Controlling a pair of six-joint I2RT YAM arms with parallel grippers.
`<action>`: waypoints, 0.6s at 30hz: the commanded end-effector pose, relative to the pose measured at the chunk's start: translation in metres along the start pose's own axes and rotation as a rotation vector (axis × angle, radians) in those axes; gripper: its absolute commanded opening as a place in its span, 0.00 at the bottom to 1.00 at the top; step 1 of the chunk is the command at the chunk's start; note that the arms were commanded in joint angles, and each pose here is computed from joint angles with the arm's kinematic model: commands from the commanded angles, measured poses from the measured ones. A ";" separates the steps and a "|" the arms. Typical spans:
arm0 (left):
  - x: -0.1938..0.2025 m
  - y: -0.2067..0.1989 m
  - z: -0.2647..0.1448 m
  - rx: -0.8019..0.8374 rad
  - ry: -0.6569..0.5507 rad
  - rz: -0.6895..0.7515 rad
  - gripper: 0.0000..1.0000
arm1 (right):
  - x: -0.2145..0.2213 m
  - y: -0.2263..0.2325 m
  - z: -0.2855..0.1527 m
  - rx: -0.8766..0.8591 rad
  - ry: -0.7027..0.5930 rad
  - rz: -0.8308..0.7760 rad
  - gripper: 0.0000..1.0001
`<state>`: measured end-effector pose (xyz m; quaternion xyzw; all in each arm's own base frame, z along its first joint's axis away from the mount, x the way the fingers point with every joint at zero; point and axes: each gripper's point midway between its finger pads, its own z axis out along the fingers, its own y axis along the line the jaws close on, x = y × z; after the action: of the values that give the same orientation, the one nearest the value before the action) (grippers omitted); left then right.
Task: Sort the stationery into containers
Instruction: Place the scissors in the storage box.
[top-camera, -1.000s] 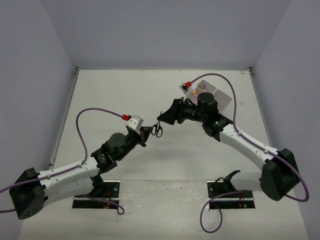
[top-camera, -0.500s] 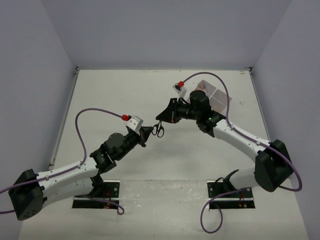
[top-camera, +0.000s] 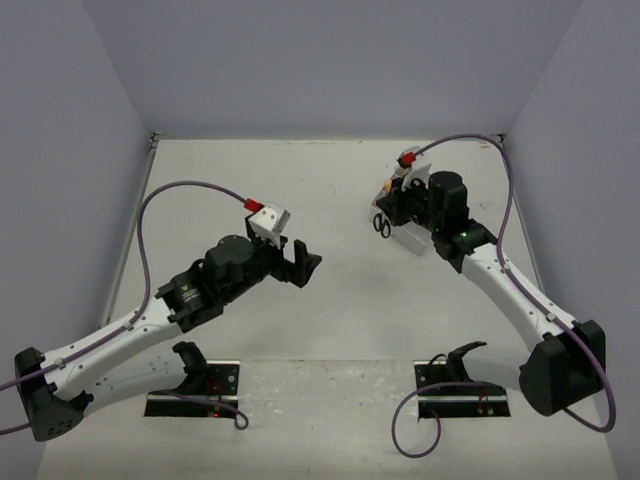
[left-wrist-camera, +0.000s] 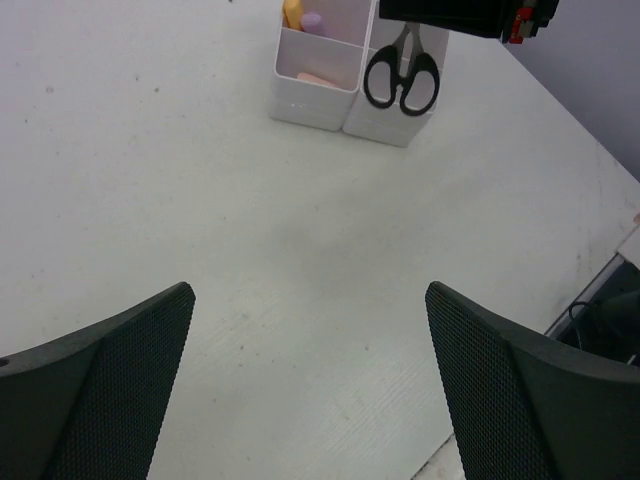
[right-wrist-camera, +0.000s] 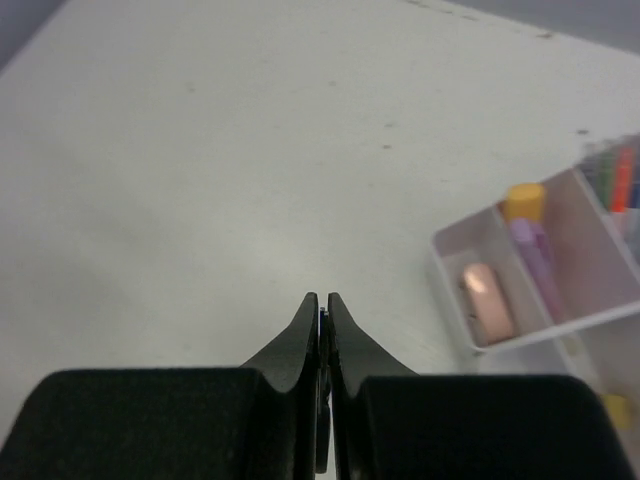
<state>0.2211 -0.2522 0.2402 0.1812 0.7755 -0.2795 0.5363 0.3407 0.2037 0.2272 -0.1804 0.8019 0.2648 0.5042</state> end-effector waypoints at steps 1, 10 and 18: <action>-0.003 0.005 -0.053 0.005 0.074 0.014 1.00 | -0.002 -0.063 -0.023 0.250 0.006 -0.362 0.00; -0.007 0.015 -0.093 0.047 -0.036 0.103 1.00 | 0.025 -0.108 -0.019 0.307 0.098 -0.497 0.00; -0.004 0.005 -0.101 0.136 -0.105 0.085 1.00 | 0.032 -0.127 0.001 0.280 0.159 -0.522 0.00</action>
<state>0.1579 -0.1801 0.2673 0.2149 0.7329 -0.3015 0.5708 0.3762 0.1008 0.1541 -0.3032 0.8159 0.0094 0.4923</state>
